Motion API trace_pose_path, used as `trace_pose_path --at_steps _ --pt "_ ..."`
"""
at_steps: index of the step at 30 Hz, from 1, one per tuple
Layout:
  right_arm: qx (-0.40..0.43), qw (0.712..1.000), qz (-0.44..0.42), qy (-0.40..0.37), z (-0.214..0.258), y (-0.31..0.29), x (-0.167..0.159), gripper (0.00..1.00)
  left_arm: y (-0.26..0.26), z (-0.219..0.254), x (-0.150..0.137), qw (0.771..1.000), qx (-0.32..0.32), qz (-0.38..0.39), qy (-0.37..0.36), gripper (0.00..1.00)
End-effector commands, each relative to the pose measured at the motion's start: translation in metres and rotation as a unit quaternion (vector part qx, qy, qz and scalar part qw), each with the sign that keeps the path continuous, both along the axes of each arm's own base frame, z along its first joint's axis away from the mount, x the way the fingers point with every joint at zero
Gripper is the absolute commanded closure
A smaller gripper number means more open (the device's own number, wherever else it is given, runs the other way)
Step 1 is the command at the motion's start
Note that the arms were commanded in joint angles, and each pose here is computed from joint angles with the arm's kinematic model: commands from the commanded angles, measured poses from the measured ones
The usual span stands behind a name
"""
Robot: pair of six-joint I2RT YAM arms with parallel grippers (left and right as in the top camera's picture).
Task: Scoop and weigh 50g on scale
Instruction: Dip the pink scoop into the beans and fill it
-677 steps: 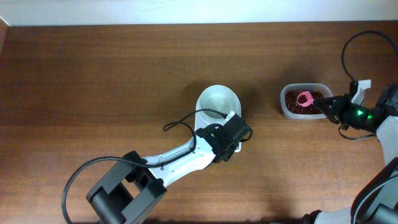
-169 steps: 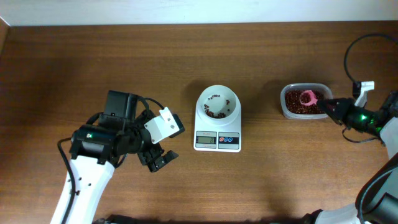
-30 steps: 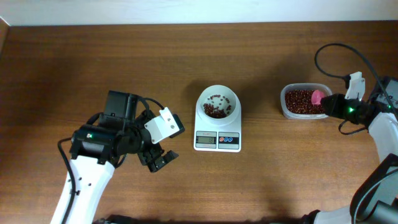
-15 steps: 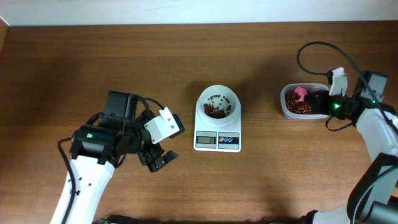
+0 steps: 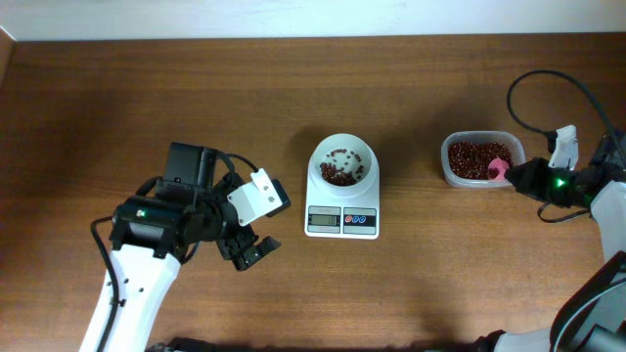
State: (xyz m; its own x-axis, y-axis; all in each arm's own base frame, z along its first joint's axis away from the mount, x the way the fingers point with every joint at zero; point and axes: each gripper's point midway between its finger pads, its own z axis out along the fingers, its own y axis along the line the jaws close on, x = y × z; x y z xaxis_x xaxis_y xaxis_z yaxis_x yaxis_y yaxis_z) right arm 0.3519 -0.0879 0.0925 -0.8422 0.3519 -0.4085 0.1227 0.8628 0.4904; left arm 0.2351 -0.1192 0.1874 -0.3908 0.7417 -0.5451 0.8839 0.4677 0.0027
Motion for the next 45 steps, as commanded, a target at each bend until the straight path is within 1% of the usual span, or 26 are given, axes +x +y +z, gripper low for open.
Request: trace_pose_path --at_steps 1,7,9,14,19,24,27,30,38,40,42,45 --pt "-0.005 1.000 0.006 0.000 0.008 0.001 -0.003 0.96 0.000 -0.001 -0.001 1.000 -0.002 -0.007 0.000 0.01" --pt "0.008 0.999 0.050 0.011 0.006 0.035 -0.002 0.96 0.000 -0.001 -0.001 1.000 -0.002 -0.007 0.000 0.01" --pt "0.024 0.998 0.058 0.006 0.009 0.045 -0.001 0.96 0.000 -0.001 -0.001 1.000 -0.002 -0.007 0.000 0.01" --pt "0.051 0.997 0.050 0.016 0.005 0.049 0.000 0.96 0.000 -0.001 -0.001 1.000 -0.002 -0.007 0.000 0.01" --pt "0.132 0.989 0.072 0.007 0.005 0.069 0.003 0.96 0.000 -0.001 -0.001 1.000 -0.002 -0.007 0.000 0.01" --pt "0.131 0.989 0.072 0.004 0.000 0.067 0.007 0.96 0.000 -0.001 -0.001 1.000 -0.002 -0.007 0.000 0.01" --pt "0.179 0.980 0.084 -0.011 0.000 0.076 0.012 0.96 0.000 -0.001 -0.001 1.000 -0.002 -0.007 0.000 0.01" --pt "0.175 0.980 0.088 -0.030 0.002 0.074 0.019 0.96 0.000 -0.001 -0.001 1.000 -0.002 -0.007 0.000 0.01" --pt "0.173 0.980 0.088 -0.036 0.003 0.072 0.021 0.96 0.000 -0.001 -0.001 1.000 -0.002 -0.007 0.000 0.01" --pt "0.188 0.977 0.084 -0.046 0.008 0.069 0.021 0.96 0.000 -0.001 -0.001 1.000 -0.002 -0.007 0.000 0.01" --pt "0.223 0.970 0.071 -0.068 0.020 0.059 0.020 0.96 0.000 -0.001 -0.001 1.000 -0.002 -0.007 0.000 0.01" --pt "0.233 0.970 0.037 -0.063 0.021 0.042 0.018 0.96 0.000 -0.001 -0.001 1.000 -0.002 -0.007 0.000 0.01"
